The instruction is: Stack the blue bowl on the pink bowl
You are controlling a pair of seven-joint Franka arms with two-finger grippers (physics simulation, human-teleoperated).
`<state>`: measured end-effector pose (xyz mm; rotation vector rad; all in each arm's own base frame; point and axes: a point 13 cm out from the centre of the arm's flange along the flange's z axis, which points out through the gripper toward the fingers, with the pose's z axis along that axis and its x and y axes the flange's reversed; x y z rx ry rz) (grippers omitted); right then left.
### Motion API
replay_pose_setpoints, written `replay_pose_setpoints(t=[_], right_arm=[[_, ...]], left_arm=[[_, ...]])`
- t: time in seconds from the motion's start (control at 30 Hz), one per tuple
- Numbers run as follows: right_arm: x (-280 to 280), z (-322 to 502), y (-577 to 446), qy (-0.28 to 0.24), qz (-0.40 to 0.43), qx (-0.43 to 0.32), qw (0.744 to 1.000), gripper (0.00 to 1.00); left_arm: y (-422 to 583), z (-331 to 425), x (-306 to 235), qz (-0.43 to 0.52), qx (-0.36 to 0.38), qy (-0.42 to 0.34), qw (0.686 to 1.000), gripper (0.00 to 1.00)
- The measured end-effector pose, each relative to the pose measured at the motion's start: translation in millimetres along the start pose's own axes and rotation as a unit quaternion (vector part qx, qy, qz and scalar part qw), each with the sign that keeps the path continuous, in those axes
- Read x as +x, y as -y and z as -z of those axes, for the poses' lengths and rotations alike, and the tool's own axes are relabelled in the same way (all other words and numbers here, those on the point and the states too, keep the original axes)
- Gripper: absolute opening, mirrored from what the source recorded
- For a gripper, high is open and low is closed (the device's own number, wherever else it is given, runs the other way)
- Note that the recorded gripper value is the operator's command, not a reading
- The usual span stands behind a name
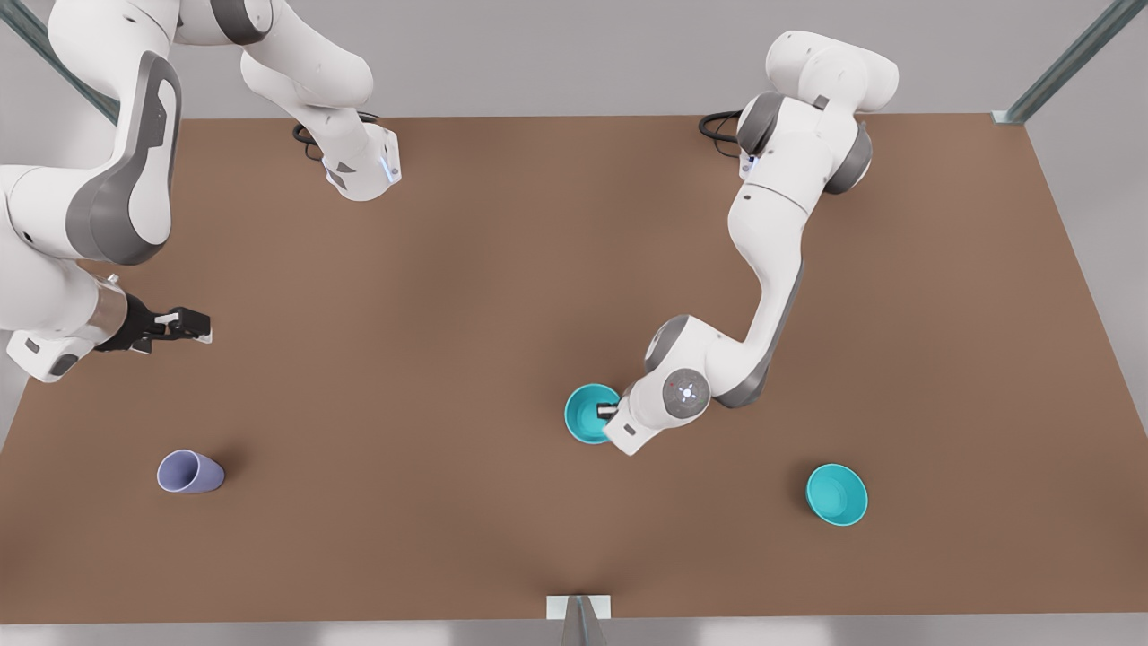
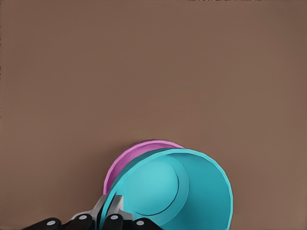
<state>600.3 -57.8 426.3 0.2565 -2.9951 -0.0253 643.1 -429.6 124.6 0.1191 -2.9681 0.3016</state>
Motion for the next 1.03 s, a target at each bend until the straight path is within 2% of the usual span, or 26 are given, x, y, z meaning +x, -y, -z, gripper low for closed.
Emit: replay_pose_setpoints(t=[0.47, 0.5, 0.63, 0.7, 0.8, 0.87, 0.97, 1.03], right_arm=[[-1, -1, 0, -0.001, 0.018, 0.002, 1.000, 1.00], [-1, -1, 0, -0.001, 0.019, 0.002, 1.000, 1.00], [-1, -1, 0, -0.001, 0.020, 0.002, 1.000, 1.00], [-1, -1, 0, -0.002, 0.021, 0.003, 1.000, 1.00], [-1, -1, 1, -0.002, 0.022, 0.003, 1.000, 1.00], [-1, -2, 1, -0.002, 0.023, 0.002, 1.000, 1.00], [-1, -2, 0, -0.002, 0.024, 0.003, 1.000, 1.00], [-1, -2, 0, -0.002, 0.025, 0.003, 1.000, 1.00]], left_arm=[[1, -11, 7, 0.097, 0.001, -0.008, 0.995, 0.21], [1, -11, 7, 0.101, 0.002, -0.009, 0.995, 1.00], [-4, 8, 8, 0.112, -0.001, -0.013, 0.994, 1.00], [-56, 93, -15, 0.131, -0.013, 0.004, 0.991, 1.00], [-208, 247, -41, 0.186, -0.040, 0.036, 0.981, 1.00], [-257, 296, -22, 0.185, -0.071, 0.039, 0.979, 1.00], [-298, 345, 66, 0.169, -0.107, 0.032, 0.979, 1.00], [-301, 362, 82, 0.150, -0.112, 0.029, 0.982, 1.00]])
